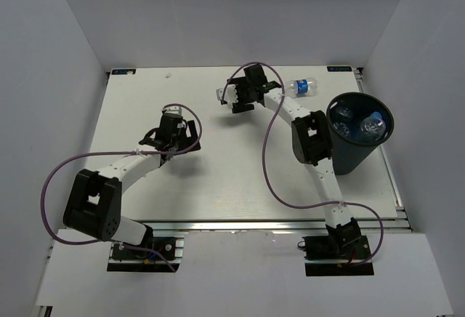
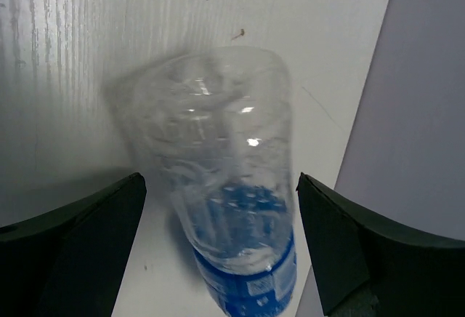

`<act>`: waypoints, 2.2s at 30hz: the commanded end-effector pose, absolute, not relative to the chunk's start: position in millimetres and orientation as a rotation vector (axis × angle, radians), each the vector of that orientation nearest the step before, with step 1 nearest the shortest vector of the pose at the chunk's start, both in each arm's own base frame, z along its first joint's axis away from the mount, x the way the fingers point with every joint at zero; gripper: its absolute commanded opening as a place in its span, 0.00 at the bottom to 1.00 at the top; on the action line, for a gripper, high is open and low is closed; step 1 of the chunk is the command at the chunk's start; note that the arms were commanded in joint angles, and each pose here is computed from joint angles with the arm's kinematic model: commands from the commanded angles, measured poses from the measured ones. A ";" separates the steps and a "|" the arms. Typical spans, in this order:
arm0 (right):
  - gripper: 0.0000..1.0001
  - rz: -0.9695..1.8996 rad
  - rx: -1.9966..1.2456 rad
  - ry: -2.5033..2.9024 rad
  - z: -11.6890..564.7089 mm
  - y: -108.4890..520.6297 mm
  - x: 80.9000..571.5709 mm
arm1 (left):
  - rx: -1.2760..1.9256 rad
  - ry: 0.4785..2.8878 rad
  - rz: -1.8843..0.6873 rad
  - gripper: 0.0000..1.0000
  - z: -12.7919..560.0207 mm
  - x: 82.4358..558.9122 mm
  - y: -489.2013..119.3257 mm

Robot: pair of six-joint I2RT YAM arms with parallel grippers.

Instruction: Put the plastic bottles in the bin

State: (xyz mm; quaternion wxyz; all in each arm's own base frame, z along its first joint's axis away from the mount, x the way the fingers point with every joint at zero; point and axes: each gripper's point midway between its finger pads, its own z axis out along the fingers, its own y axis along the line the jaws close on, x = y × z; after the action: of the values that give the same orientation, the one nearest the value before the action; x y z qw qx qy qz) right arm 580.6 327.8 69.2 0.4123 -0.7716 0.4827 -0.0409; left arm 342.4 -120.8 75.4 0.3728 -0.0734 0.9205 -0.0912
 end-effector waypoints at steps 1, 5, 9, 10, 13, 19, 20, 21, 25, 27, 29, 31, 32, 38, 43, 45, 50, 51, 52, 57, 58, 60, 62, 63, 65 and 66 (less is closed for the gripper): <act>0.90 -0.190 -1.900 1.115 74.6 335.6 604.8 | -0.178 2.323 -0.211 0.98 88.0 354.5 -120.1; 0.89 -0.162 -1.920 1.154 54.5 333.2 600.7 | -0.171 2.334 -0.212 0.98 84.2 355.9 -121.7; 0.43 -0.159 -1.912 1.164 67.2 332.0 597.3 | -0.177 2.335 -0.216 0.98 83.8 356.2 -122.3; 0.36 -0.153 -1.906 1.160 71.5 335.0 595.1 | -0.181 2.335 -0.216 0.98 84.1 356.1 -122.1; 0.29 -0.133 -1.858 1.092 107.5 351.8 587.9 | -0.197 2.324 -0.214 0.98 88.6 356.3 -120.8; 0.09 -0.110 -1.634 0.874 239.3 409.1 550.3 | -0.255 2.242 -0.222 0.98 119.6 356.5 -114.9; 0.07 -0.105 -1.579 0.860 262.8 414.7 543.6 | -0.272 2.228 -0.218 0.98 124.3 356.3 -112.9; 0.02 -0.039 -1.455 0.882 308.0 418.8 527.7 | -0.282 2.215 -0.211 0.98 128.9 355.7 -110.5; 0.00 0.115 -1.100 0.997 402.6 384.9 493.7 | -0.340 2.142 -0.211 0.98 148.1 350.9 -101.6; 0.00 0.136 -0.885 1.034 456.2 343.3 468.6 | -0.366 2.109 -0.202 0.98 157.6 347.6 -95.9; 0.00 0.054 -0.682 1.124 470.1 285.8 456.5 | -0.389 2.083 -0.202 0.98 165.3 346.1 -92.6; 0.00 0.013 -0.532 1.230 467.2 236.1 453.4 | -0.388 2.065 -0.213 0.98 171.2 347.3 -93.3; 0.00 -0.006 -0.478 1.274 464.7 208.3 437.8 | -0.388 2.053 -0.221 0.98 175.5 348.1 -93.9; 0.00 -0.074 -0.118 1.432 435.9 71.4 400.5 | -0.377 2.034 -0.234 0.98 184.0 350.5 -95.6; 0.00 -0.192 0.082 1.543 390.8 8.9 371.9 | -0.375 2.044 -0.233 0.98 177.7 350.7 -96.3; 0.00 -0.166 0.079 1.574 380.0 6.2 366.4 | -0.372 2.053 -0.226 0.98 174.7 350.9 -96.2; 0.24 -0.167 0.124 1.689 344.7 1.8 366.1 | -0.367 2.069 -0.218 0.98 170.4 351.5 -96.6; 0.37 -0.163 0.154 1.688 345.0 0.1 365.9 | -0.368 2.070 -0.214 0.98 169.9 351.1 -95.9; 0.51 -0.164 0.158 1.680 348.0 -0.5 365.5 | -0.367 2.070 -0.209 0.98 170.1 350.9 -95.2; 0.89 -0.183 0.181 1.589 407.6 -7.1 361.9 | -0.371 2.065 -0.185 0.98 170.0 350.9 -91.2; 0.89 -0.197 0.174 1.573 416.4 -8.6 360.2 | -0.374 2.066 -0.177 0.98 169.3 350.9 -90.1; 0.89 -0.230 0.180 1.537 434.6 -15.0 355.6 | -0.372 2.072 -0.168 0.98 167.4 351.5 -89.6; 0.87 -0.252 0.183 1.530 440.0 -18.0 354.2 | -0.370 2.075 -0.163 0.98 166.3 352.3 -89.6; 0.87 -0.273 0.198 1.529 441.3 -22.4 352.5 | -0.370 2.076 -0.161 0.98 166.0 352.8 -89.5; 0.88 -0.274 0.199 1.528 440.5 -22.2 353.3 | -0.367 2.081 -0.157 0.98 164.6 353.7 -89.7; 0.88 -0.266 0.186 1.532 439.2 -20.2 354.3 | -0.366 2.083 -0.157 0.98 164.4 354.4 -90.2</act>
State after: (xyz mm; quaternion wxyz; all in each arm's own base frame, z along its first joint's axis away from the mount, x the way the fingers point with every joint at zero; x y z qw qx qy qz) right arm 359.2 -11.6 428.2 0.7037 0.0752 0.6991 -0.1021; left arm 348.6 -91.3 153.5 0.4773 -0.1511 0.8629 -0.0691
